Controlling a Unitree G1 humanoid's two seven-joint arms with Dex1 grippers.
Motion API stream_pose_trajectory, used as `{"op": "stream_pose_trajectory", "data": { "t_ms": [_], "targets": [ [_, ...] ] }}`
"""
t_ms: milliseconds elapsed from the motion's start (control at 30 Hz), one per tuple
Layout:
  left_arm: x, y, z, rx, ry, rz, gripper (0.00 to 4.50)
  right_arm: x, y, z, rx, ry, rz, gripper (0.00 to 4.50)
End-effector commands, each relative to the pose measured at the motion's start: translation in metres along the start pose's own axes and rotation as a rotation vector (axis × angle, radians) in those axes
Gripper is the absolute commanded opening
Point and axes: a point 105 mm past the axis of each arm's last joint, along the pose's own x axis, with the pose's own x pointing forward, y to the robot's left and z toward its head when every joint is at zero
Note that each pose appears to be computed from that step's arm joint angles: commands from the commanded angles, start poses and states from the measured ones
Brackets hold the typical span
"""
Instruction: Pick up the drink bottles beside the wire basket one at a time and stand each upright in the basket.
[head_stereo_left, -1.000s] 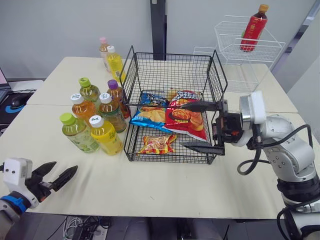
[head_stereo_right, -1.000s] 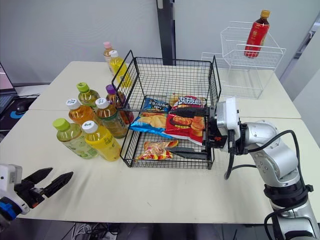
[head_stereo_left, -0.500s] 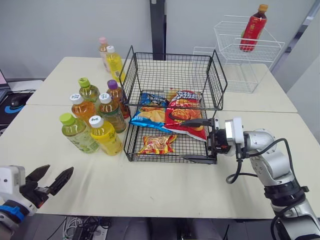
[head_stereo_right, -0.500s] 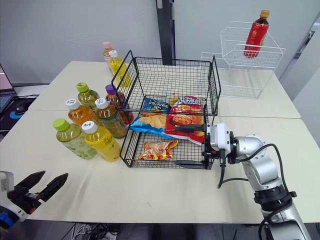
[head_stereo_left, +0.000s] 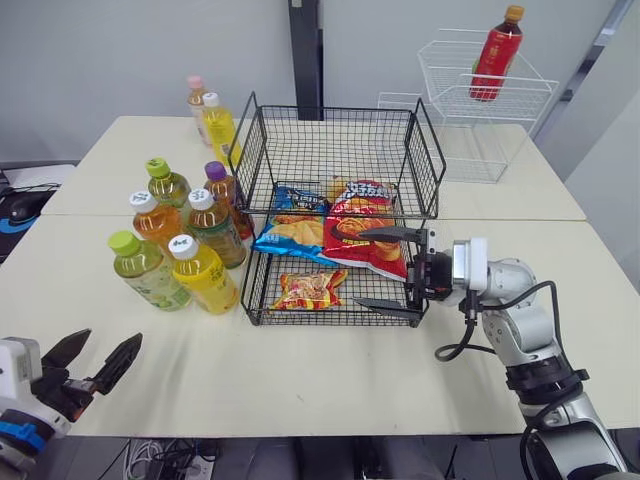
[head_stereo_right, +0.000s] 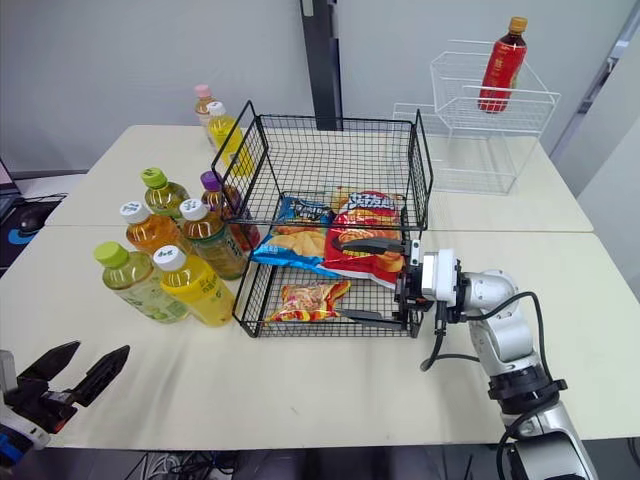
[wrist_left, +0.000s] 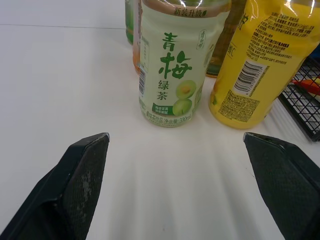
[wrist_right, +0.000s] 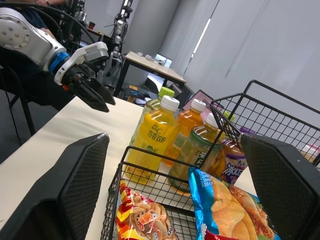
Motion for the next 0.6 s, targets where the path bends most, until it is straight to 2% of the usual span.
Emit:
{"op": "stream_pose_trajectory", "data": {
  "t_ms": [33, 133, 600],
  "targets": [
    [0.006, -0.010, 0.045, 0.068, -0.153, -0.003, 4.47, 0.000, -0.006, 0.011, -0.045, -0.021, 0.000, 4.50],
    [0.021, -0.014, 0.066, 0.088, -0.203, -0.017, 4.47, 0.001, -0.008, 0.014, -0.042, -0.026, -0.004, 4.50],
    [0.078, -0.009, 0.077, 0.126, -0.228, -0.032, 4.47, 0.003, -0.007, 0.015, -0.026, -0.023, -0.019, 4.50]
  ]
}}
